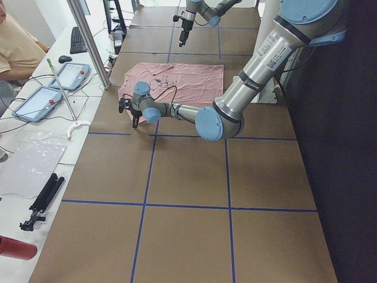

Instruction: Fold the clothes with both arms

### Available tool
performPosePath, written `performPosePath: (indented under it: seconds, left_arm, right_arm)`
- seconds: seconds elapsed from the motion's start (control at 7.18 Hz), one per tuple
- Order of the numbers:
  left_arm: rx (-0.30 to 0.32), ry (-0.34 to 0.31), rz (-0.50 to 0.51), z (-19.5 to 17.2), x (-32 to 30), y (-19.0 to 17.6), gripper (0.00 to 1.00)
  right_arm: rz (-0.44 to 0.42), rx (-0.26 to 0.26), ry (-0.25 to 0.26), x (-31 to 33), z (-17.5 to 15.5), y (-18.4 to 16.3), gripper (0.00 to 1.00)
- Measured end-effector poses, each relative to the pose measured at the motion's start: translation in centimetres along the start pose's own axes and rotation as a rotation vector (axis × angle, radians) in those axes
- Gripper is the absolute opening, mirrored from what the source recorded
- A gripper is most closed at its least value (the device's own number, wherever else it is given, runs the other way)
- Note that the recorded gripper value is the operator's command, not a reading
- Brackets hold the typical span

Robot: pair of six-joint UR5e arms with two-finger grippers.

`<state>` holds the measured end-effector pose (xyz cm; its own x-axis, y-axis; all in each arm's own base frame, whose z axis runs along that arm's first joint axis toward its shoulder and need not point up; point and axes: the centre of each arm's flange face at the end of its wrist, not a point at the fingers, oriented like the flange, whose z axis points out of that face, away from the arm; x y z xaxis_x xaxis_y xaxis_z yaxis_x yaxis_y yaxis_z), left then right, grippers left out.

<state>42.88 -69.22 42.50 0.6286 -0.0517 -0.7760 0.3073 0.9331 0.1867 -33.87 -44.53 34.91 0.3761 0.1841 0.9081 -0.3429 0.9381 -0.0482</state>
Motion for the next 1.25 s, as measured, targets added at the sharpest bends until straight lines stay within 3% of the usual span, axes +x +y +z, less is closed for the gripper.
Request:
performPosePath:
  seconds: [0.28,0.84,1.25]
  left_arm:
    - [0.001,0.001,0.000,0.0,0.1,0.0,0.00]
    - [0.018,0.035,-0.012,-0.9,1.3,-0.3,0.00]
    - [0.007,0.111,-0.103,-2.0,7.9,1.0,0.00]
  right_arm:
    - [0.000,-0.001,0.001,0.0,0.0,0.0,1.00]
    - [0.000,-0.003,0.002,0.0,0.2,0.1,1.00]
    - [-0.005,-0.015,0.007,-0.1,0.8,0.7,1.00]
